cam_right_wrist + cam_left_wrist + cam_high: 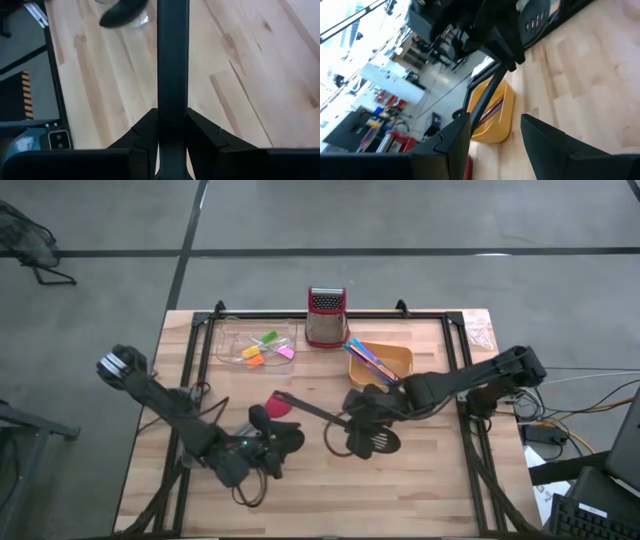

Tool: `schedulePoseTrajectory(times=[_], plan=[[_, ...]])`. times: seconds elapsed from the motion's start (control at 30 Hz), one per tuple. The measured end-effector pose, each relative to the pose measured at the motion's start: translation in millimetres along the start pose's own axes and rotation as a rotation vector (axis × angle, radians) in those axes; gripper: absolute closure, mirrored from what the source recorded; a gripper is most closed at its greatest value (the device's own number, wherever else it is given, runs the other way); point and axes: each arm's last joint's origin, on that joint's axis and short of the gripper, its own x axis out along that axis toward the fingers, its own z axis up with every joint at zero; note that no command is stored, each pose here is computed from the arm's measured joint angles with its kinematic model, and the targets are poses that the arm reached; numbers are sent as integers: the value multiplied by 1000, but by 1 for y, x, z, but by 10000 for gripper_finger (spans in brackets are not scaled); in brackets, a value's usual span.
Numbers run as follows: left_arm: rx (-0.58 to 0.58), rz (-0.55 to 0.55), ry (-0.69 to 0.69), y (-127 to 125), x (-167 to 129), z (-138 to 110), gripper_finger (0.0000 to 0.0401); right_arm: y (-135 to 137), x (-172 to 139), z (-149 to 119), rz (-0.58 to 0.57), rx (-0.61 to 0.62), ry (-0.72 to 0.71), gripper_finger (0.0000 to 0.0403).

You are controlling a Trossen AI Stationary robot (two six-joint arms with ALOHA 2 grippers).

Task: Pick & Place Kitchen Items
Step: Put the black spoon into the bottom transparent bin

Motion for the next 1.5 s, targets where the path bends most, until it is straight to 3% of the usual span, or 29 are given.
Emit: schedulePoseTrajectory(times=[0.27,0.87,1.0,1.3,1.5], plan=[[9,40,64,3,11,-7,220,14,9,13,53,-40,22,328],[22,48,130,9,23,-17,224,16,11,15,80,-50,32,324],[14,12,124,10,26,-19,248,16,11,15,80,-57,32,332],[61,-9,139,8,26,-22,347,17,11,16,88,-60,29,325],[72,-13,147,8,26,-23,365,17,11,16,101,-60,31,330]])
